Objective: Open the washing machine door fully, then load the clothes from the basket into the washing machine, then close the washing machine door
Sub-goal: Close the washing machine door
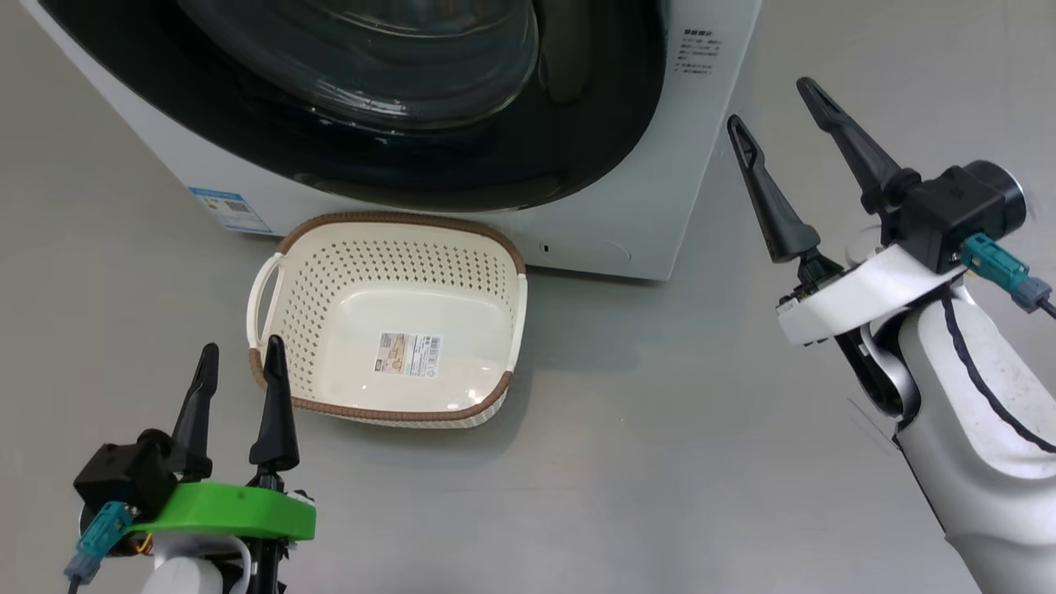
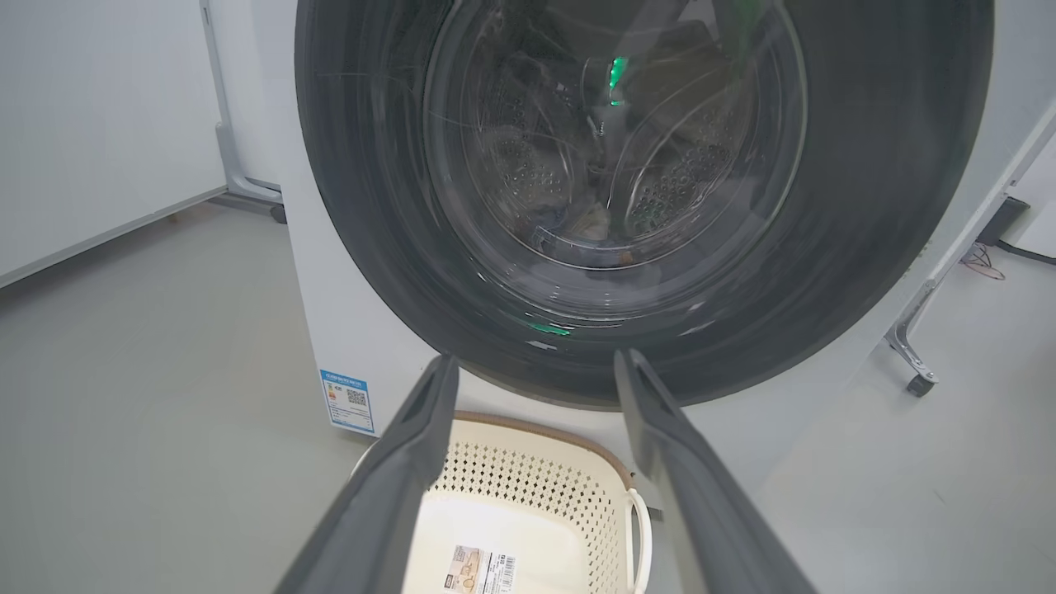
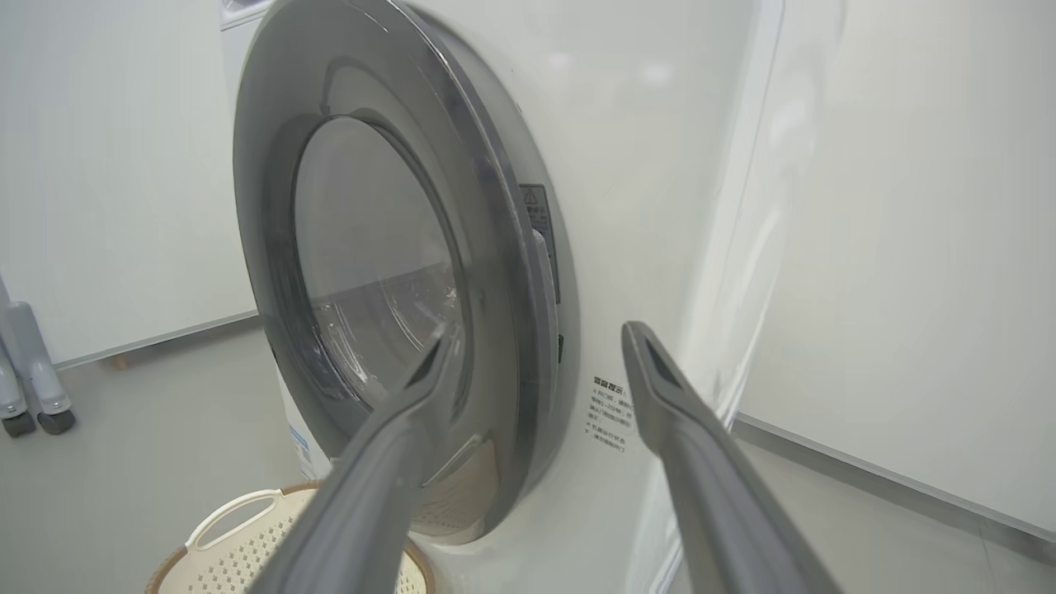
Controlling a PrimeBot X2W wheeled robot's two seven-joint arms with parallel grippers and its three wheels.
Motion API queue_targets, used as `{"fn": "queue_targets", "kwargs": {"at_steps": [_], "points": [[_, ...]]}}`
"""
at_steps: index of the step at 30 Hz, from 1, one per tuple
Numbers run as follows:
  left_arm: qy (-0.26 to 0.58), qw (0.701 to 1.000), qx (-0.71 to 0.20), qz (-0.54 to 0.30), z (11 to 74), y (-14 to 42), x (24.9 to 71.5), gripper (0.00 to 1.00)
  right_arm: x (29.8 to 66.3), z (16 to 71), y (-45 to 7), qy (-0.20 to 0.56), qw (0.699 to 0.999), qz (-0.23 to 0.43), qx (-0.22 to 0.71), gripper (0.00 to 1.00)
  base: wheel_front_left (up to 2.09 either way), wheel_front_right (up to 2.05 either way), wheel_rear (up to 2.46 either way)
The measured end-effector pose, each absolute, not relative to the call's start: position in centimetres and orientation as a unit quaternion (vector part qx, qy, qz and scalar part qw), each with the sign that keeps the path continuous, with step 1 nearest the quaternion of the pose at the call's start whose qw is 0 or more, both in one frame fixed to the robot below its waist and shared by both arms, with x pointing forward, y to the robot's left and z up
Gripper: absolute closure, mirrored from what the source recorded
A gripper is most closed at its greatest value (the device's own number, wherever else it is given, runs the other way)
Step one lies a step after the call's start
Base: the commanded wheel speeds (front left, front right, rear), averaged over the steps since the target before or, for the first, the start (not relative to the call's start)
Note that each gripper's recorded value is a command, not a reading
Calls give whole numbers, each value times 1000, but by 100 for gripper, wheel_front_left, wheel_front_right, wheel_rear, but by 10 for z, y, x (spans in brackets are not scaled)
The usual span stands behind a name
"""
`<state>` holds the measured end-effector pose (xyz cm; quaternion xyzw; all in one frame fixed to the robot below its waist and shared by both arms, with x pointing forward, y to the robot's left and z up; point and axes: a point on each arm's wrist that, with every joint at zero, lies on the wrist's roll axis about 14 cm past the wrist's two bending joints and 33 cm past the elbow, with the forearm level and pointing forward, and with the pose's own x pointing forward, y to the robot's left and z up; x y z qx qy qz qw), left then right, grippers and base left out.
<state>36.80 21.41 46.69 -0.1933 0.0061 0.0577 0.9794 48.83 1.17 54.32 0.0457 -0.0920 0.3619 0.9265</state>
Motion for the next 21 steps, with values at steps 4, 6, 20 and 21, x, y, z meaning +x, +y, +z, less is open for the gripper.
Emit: {"fn": "queue_targets", "kwargs": {"at_steps": [4, 6, 20, 21], "points": [[7, 980, -190, 50, 468, 210, 359, 0, 472, 543, -12, -84, 938, 334, 42, 0, 0, 0, 0], [10, 982, -185, 45, 467, 208, 354, 0, 462, 541, -22, -79, 942, 322, 40, 0, 0, 0, 0], [-3, 984, -175, 5, 479, 187, 343, 0, 401, 524, -110, -47, 976, 209, 28, 0, 0, 0, 0], [-4, 984, -176, 1, 480, 185, 343, 0, 397, 524, -118, -48, 979, 196, 30, 0, 0, 0, 0]]}}
